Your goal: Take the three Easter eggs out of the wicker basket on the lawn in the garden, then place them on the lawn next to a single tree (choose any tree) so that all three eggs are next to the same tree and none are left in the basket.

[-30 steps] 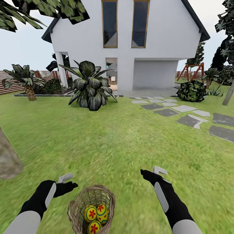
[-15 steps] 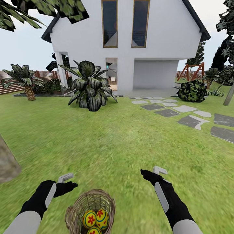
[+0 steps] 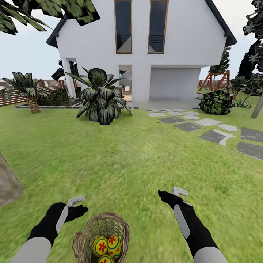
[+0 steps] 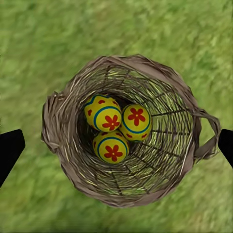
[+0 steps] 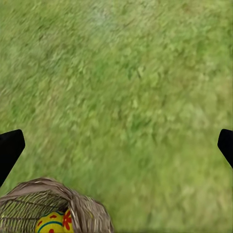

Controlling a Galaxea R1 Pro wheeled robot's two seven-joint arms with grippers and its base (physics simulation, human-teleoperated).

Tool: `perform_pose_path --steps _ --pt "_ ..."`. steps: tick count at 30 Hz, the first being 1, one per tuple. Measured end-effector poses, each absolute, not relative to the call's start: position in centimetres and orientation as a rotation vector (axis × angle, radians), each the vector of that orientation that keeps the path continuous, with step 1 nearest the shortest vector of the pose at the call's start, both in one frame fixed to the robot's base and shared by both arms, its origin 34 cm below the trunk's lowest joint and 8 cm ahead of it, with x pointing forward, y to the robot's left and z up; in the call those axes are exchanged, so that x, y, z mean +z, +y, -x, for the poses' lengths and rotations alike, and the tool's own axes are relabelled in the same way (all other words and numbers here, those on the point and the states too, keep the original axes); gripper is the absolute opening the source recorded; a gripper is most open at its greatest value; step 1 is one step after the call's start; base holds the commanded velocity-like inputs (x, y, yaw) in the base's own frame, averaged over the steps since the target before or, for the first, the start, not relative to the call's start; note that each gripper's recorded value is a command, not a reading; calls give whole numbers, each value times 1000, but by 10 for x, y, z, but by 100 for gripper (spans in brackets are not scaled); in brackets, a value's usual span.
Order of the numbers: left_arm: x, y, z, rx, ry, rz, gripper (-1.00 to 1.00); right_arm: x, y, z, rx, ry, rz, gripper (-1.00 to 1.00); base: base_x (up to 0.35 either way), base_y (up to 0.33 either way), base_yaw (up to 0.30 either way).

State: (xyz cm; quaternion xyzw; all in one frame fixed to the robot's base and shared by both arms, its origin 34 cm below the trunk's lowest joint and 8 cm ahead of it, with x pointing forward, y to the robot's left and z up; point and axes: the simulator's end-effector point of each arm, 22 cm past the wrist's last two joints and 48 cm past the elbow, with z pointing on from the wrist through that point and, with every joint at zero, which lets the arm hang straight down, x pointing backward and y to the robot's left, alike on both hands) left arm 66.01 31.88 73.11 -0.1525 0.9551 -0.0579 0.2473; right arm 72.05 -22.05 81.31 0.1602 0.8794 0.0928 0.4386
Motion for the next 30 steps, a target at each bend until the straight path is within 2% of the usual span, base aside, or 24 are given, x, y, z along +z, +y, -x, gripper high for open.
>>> perform_pose_path --steps 30 --pt "685 305 -664 -170 2589 409 100 813 -222 -738 250 2108 -380 100 0 0 0"
